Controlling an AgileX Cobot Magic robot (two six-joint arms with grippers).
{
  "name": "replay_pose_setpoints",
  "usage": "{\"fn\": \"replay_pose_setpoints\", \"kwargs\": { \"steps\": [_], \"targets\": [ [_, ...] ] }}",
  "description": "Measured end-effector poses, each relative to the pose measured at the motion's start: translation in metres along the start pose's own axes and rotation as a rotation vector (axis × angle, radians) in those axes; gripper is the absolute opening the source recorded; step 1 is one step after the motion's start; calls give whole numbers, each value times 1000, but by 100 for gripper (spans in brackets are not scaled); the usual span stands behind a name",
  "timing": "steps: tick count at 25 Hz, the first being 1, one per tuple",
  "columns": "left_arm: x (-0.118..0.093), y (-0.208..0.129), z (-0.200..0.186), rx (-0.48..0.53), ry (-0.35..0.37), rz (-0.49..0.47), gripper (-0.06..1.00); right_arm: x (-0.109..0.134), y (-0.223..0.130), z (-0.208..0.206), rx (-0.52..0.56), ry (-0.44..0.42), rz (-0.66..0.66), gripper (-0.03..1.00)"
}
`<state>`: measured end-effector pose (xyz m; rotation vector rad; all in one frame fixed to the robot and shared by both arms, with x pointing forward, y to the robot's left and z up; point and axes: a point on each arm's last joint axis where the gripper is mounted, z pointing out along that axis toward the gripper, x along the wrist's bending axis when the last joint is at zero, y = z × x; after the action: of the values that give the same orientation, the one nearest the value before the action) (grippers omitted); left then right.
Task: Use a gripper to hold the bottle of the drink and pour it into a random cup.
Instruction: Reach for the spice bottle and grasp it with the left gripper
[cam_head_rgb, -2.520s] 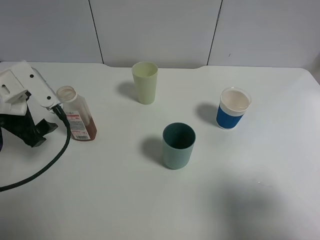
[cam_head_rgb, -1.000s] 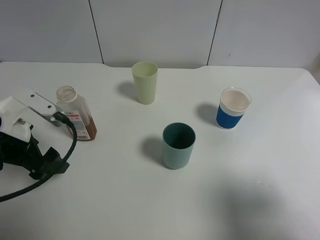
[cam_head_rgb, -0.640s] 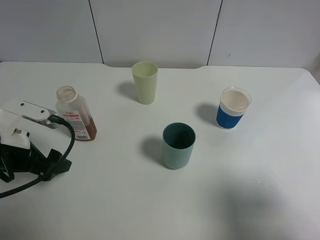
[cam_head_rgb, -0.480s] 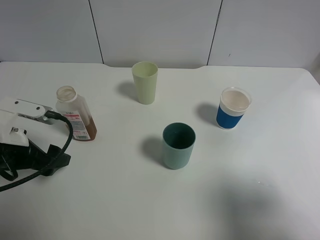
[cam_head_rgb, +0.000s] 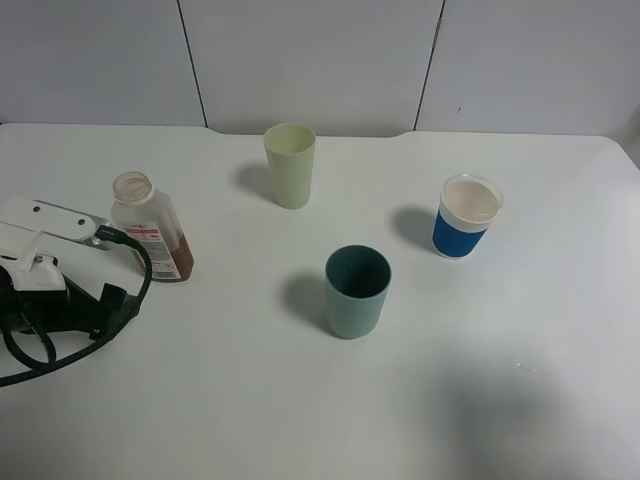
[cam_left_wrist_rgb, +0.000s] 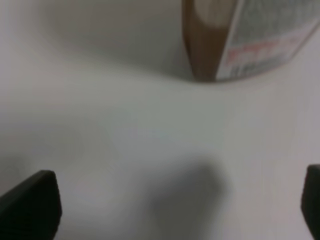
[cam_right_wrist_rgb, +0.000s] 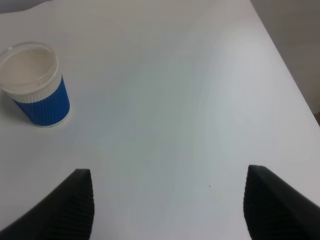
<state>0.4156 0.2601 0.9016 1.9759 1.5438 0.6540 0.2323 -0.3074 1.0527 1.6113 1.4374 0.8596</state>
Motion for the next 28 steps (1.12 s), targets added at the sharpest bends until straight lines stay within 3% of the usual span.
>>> {"fn": "replay_pose_setpoints", "kwargs": {
  "steps": [18, 28],
  "targets": [
    [-9, 13, 29, -269, -77, -13, 96, 0, 0, 0, 0, 0, 0, 63],
    [-10, 12, 36, -325, -86, 3, 96, 0, 0, 0, 0, 0, 0, 63]
  ]
}}
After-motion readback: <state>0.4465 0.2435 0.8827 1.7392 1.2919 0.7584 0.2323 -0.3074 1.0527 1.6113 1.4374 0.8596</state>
